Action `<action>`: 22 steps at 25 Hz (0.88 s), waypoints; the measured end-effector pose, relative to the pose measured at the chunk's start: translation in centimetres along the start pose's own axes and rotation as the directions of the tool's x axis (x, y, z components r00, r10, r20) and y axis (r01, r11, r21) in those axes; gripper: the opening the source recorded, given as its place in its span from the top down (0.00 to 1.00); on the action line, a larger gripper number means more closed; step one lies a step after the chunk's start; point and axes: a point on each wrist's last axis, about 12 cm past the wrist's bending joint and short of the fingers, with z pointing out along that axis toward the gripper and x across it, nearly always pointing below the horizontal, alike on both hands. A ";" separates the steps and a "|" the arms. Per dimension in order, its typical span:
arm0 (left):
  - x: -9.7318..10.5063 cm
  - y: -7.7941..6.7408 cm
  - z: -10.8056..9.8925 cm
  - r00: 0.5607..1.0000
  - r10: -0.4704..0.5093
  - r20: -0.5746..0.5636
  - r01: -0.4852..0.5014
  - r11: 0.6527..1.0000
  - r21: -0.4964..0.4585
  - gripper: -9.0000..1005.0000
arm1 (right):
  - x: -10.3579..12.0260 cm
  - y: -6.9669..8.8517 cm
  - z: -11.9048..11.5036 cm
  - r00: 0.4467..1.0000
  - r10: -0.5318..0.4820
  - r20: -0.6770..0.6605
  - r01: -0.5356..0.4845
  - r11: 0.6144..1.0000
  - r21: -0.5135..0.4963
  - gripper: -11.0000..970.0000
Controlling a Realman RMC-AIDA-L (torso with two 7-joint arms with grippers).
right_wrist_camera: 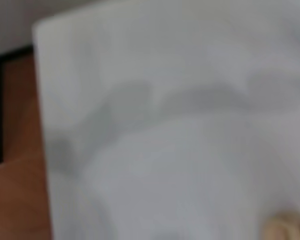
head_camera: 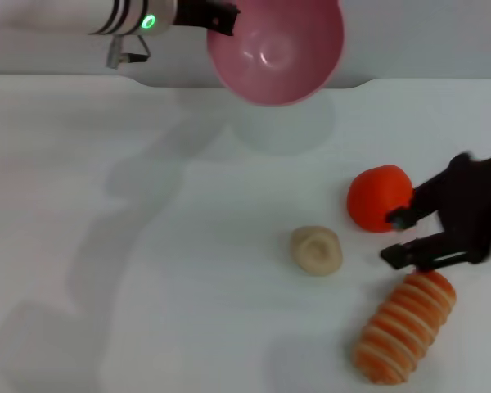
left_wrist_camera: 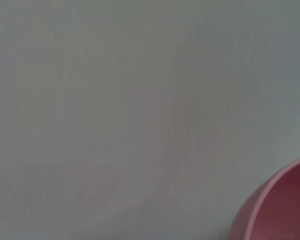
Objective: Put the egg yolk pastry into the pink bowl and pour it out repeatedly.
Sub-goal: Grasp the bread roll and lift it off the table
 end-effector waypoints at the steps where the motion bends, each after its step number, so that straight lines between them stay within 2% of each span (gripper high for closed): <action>1: 0.1 0.1 -0.1 1.000 -0.001 -0.006 0.001 1.000 0.002 0.96 | 0.2 -0.8 1.0 0.999 0.025 -0.020 -0.025 1.000 0.003 0.52; 5: 0.3 0.0 -0.1 1.000 0.007 -0.023 -0.006 1.000 0.012 0.96 | 1.2 -3.2 4.7 0.993 0.097 -0.066 -0.095 0.995 0.042 0.52; 9: 0.3 -0.1 0.0 0.999 0.013 -0.031 -0.012 1.000 0.017 0.96 | 1.8 -4.6 7.8 0.987 0.124 -0.101 -0.114 0.989 0.099 0.52; 22: 1.1 -0.7 0.0 0.998 0.014 -0.057 -0.012 0.999 0.041 0.96 | 1.7 -6.2 14.8 0.984 0.101 -0.150 -0.074 0.982 0.173 0.52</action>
